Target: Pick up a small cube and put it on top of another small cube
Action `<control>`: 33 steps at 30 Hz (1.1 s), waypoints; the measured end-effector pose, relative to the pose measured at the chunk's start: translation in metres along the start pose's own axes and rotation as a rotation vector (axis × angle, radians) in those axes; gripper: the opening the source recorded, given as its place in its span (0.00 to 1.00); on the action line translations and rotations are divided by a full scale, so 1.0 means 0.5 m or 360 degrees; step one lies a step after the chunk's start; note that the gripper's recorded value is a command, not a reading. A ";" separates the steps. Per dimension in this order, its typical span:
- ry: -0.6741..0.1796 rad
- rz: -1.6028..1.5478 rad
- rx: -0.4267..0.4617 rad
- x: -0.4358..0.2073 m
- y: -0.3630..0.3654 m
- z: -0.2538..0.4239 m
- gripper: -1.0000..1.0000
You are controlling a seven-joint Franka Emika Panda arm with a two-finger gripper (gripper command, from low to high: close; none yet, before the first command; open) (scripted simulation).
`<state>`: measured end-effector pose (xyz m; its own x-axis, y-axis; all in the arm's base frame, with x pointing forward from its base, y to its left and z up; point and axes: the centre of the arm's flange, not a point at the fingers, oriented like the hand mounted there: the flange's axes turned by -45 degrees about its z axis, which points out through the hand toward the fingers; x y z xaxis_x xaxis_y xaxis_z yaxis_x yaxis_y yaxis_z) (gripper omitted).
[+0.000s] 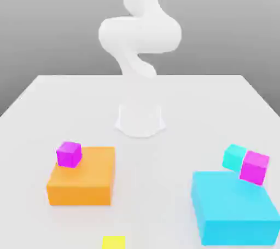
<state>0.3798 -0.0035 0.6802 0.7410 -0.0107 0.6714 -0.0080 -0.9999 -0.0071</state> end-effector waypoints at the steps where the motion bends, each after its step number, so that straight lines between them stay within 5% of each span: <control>1: -0.0044 -0.0003 -0.0001 0.002 0.003 0.039 0.50; 15: -0.0611 -0.0028 -0.0003 -0.114 0.051 0.532 0.50; 28: -0.1133 -0.0044 0.0004 -0.424 0.100 0.891 0.50; 32: -0.1170 -0.0046 0.0005 -0.507 0.104 0.976 0.50; 33: -0.1171 -0.0046 0.0005 -0.527 0.104 0.996 0.00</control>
<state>0.5185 -0.0528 0.1342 0.9998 0.0194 0.0007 0.0194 -0.9998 0.0003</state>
